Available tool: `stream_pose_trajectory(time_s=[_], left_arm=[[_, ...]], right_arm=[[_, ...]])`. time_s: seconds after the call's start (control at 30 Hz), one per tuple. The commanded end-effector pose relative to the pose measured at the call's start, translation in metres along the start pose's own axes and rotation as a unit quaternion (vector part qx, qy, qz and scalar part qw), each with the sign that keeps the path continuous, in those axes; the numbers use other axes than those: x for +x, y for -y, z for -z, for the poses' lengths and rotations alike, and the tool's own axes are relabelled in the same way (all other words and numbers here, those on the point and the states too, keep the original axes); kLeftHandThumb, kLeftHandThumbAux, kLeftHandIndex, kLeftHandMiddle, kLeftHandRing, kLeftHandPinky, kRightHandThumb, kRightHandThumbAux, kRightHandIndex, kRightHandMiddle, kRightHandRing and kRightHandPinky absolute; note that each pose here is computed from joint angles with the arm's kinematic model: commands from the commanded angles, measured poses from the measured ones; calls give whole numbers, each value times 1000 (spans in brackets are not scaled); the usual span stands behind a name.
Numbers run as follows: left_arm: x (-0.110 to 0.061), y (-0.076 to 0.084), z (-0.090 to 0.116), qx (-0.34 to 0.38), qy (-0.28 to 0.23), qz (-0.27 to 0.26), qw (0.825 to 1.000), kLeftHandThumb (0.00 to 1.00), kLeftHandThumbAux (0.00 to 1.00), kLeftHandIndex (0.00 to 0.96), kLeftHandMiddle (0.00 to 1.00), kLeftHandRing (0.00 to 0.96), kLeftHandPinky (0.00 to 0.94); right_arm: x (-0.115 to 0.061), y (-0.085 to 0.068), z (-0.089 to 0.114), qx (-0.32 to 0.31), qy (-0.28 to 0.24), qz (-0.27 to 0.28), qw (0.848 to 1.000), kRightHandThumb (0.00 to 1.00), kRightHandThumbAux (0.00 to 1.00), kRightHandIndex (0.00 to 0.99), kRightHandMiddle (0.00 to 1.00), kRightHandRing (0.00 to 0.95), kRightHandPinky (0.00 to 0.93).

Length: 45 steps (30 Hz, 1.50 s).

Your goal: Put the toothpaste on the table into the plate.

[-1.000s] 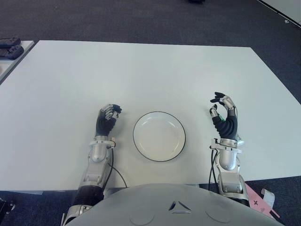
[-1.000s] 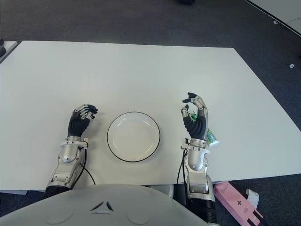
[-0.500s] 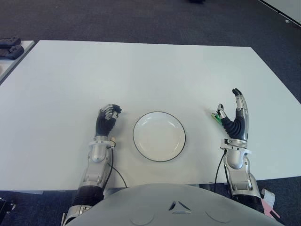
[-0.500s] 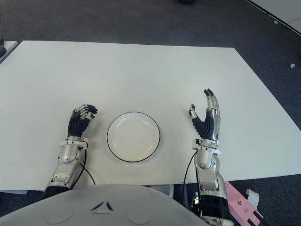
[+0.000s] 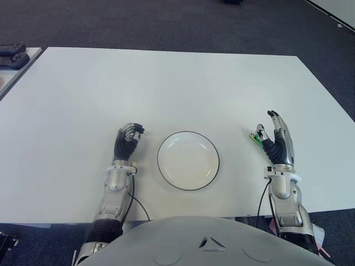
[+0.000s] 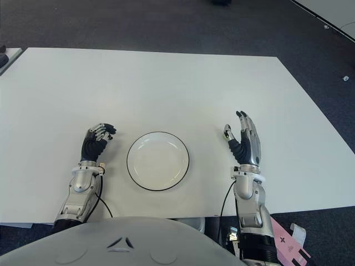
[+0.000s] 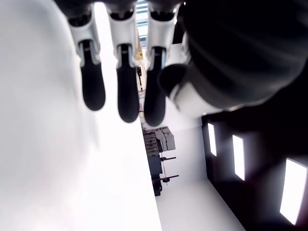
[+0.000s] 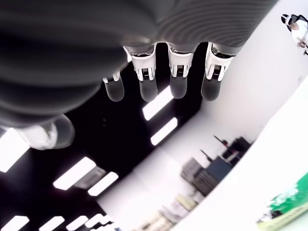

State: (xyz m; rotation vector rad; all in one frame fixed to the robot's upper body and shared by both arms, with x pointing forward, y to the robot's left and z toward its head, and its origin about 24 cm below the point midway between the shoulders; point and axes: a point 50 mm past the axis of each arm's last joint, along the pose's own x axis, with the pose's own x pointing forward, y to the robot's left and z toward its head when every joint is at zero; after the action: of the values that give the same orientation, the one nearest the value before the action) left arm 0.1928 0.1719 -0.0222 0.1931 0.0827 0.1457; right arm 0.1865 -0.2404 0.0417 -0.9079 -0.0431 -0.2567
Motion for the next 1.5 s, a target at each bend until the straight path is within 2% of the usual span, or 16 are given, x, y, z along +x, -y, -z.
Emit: stream_pose_trajectory(time_s=[0.03, 0.53, 0.67, 1.13, 1.4, 1.5], left_arm=[[-1, 0, 0, 8, -5, 2, 1000, 712, 723, 425, 454, 431, 433], [-4, 0, 0, 13, -7, 1, 1000, 712, 723, 424, 454, 429, 431], [-4, 0, 0, 13, -8, 1, 1000, 712, 723, 424, 455, 432, 438], [-5, 0, -1, 11, -15, 0, 1000, 712, 723, 424, 458, 441, 444], [-6, 0, -2, 13, 0, 2, 1000, 711, 723, 425, 468, 456, 474], [-7, 0, -3, 14, 4, 3, 1000, 709, 723, 425, 473, 464, 483]], right_arm=[[0, 0, 2, -28, -18, -31, 999, 564, 145, 0, 0, 0, 0], [3, -1, 11, -71, -44, -74, 994, 551, 98, 0, 0, 0, 0], [6, -9, 22, -86, -56, -91, 990, 543, 100, 0, 0, 0, 0], [4, -19, 39, -137, -83, -142, 977, 504, 98, 0, 0, 0, 0], [2, -28, 56, -172, -118, -166, 964, 490, 102, 0, 0, 0, 0], [4, -37, 69, -178, -135, -178, 958, 482, 111, 0, 0, 0, 0]])
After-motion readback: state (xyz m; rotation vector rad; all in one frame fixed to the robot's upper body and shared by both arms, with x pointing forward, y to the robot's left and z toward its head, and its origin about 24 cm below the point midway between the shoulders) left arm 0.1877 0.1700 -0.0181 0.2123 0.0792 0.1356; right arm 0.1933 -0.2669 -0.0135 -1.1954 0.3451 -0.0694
